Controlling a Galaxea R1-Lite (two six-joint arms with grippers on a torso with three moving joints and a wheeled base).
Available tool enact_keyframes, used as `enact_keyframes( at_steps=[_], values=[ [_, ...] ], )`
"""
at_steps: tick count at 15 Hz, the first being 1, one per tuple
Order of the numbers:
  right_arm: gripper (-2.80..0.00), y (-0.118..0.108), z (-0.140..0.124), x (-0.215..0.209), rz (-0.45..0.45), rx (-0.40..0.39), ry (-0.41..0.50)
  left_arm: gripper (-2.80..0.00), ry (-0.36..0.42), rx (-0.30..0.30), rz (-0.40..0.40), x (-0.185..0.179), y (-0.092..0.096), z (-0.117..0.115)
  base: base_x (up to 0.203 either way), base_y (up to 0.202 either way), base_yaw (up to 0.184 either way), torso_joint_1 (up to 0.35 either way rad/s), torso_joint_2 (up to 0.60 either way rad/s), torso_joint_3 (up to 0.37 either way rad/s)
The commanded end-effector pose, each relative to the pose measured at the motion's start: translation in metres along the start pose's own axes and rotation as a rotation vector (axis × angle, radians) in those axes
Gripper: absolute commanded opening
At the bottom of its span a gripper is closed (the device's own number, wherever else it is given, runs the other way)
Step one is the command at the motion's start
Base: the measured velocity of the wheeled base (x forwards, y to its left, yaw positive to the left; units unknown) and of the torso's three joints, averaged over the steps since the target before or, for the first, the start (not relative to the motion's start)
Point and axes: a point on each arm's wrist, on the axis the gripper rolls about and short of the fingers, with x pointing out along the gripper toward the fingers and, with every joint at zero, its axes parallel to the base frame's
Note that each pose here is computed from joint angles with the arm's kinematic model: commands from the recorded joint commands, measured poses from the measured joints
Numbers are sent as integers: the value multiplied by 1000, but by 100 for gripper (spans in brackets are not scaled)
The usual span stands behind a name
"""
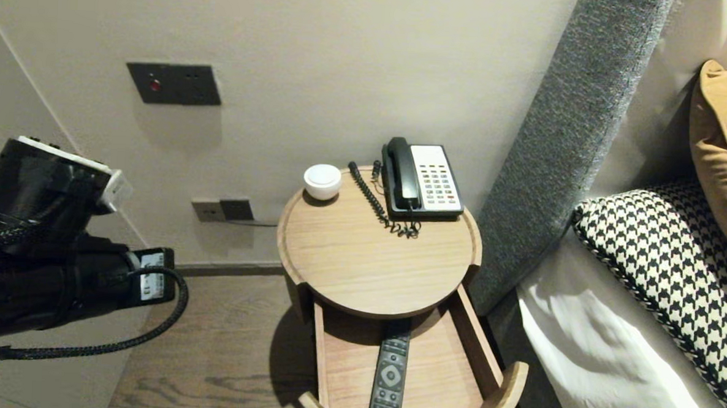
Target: Close the nightstand drawer
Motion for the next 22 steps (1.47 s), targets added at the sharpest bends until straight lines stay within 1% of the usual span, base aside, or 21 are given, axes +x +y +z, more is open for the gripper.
enact_keyframes(
  at_steps=[1,3,4,6,7,8,10,14,15,17,22],
  values=[
    [-280,0,-11,2,-1,-1,41,-280,46,1,-68,1,-2,-3,0,0,0,0,0,0],
    [-280,0,-11,2,-1,-1,41,-280,160,16,-166,11,-6,-10,0,0,0,0,0,0],
    [-280,0,-11,2,-1,-1,41,-280,227,40,-203,15,-10,-20,0,0,0,0,0,0],
    [-280,0,-11,2,-1,-1,41,-280,344,115,-259,20,-20,-41,0,0,0,0,0,0],
    [-280,0,-11,2,-1,-1,41,-280,412,151,-305,21,-26,-51,0,0,0,0,0,0],
    [-280,0,-11,2,-1,-1,41,-280,447,174,-329,22,-31,-57,0,0,0,0,0,0],
    [-280,0,-11,2,-1,-1,41,-280,495,228,-345,28,-45,-66,0,0,0,0,0,0],
    [-280,0,-11,2,-1,-1,41,-280,576,303,-339,45,-62,-83,0,0,0,0,0,0],
    [-280,0,-11,2,-1,-1,41,-280,586,328,-346,48,-66,-87,0,0,0,0,0,0],
    [-280,0,-11,2,0,-1,41,-280,586,344,-362,46,-71,-88,0,0,0,0,0,0],
    [-280,0,-11,2,-1,-1,41,-280,639,411,-372,50,-85,-106,0,0,0,0,0,0]
  ],
)
